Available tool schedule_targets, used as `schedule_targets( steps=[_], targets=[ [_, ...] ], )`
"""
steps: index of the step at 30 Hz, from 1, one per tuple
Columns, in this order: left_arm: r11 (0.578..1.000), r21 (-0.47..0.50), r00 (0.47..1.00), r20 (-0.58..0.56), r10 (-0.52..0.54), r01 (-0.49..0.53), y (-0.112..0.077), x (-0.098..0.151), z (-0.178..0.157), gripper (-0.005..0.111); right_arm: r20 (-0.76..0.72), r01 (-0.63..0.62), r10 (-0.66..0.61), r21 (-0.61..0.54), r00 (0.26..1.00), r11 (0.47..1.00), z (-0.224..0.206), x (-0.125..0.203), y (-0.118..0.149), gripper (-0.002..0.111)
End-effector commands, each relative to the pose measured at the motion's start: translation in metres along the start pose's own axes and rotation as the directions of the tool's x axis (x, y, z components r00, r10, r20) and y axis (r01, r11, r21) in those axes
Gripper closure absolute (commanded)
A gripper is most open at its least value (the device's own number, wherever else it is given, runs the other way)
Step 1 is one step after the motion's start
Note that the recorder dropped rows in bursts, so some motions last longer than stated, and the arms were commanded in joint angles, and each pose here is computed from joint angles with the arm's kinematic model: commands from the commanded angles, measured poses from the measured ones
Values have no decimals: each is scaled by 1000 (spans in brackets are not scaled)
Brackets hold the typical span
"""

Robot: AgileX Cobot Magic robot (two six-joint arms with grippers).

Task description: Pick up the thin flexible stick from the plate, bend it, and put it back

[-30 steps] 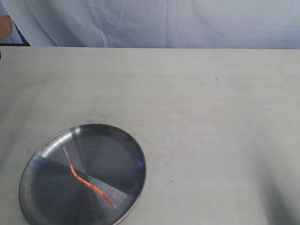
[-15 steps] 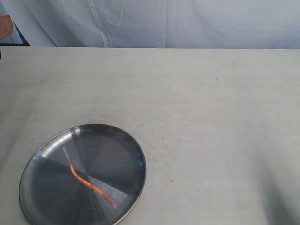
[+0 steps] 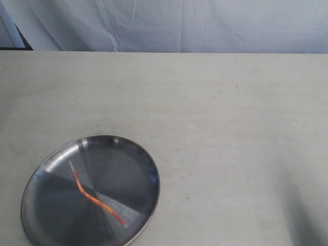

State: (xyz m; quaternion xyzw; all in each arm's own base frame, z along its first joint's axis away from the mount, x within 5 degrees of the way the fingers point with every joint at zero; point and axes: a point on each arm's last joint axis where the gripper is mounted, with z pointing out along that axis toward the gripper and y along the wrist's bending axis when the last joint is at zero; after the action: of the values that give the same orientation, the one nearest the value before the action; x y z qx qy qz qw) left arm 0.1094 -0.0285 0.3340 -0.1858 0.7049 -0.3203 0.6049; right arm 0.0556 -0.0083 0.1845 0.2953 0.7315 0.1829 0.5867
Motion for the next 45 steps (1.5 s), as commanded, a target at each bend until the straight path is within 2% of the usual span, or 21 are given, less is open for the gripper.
schedule_targets(
  steps=[1,4,7,11,15,19,22,25,27,31,34,36,39,42,45],
  targets=[
    [965,-49,958,145,-248,258,41,20,-35,58,5,9,-9,1,1000,1000,0,0,0,109],
    [953,21,922,247,-297,301,58,37,-56,58,5,9,-9,1,1000,1000,0,0,0,109],
    [958,104,901,327,-286,267,66,50,-63,58,5,9,-9,1,1000,1000,0,0,0,109],
    [953,190,893,343,-291,237,69,62,-58,58,5,9,-9,1,1000,1000,0,0,0,109],
    [936,192,883,321,-342,293,77,70,-54,58,4,9,-9,2,1000,1000,0,0,-1,109],
    [935,203,887,308,-343,291,79,74,-53,58,5,9,-9,1,1000,1000,0,0,0,109],
    [949,202,903,309,-298,244,78,75,-53,58,5,9,-9,1,1000,1000,0,0,0,109],
    [987,139,929,349,-123,79,78,74,-53,58,5,9,-9,1,1000,1000,0,0,0,109],
    [995,90,923,384,8,-46,78,72,-54,58,5,9,-9,1,1000,1000,0,0,0,109],
    [990,-35,899,416,139,-137,85,69,-55,58,5,9,-9,1,1000,1000,0,0,0,109],
    [968,-147,905,349,244,-204,93,73,-53,58,5,9,-9,1,1000,1000,0,0,0,109],
    [955,-205,919,288,269,-215,99,77,-52,58,5,9,-9,1,1000,1000,0,0,0,109],
    [944,-284,954,191,229,-170,109,84,-52,58,5,9,-9,1,1000,1000,0,0,0,109],
    [938,-325,975,136,173,-121,115,90,-52,58,6,9,-9,-1,1000,1000,0,0,0,109],
    [927,-348,976,112,188,-139,117,91,-53,58,6,9,-9,-1,1000,1000,0,0,0,109]
  ],
)
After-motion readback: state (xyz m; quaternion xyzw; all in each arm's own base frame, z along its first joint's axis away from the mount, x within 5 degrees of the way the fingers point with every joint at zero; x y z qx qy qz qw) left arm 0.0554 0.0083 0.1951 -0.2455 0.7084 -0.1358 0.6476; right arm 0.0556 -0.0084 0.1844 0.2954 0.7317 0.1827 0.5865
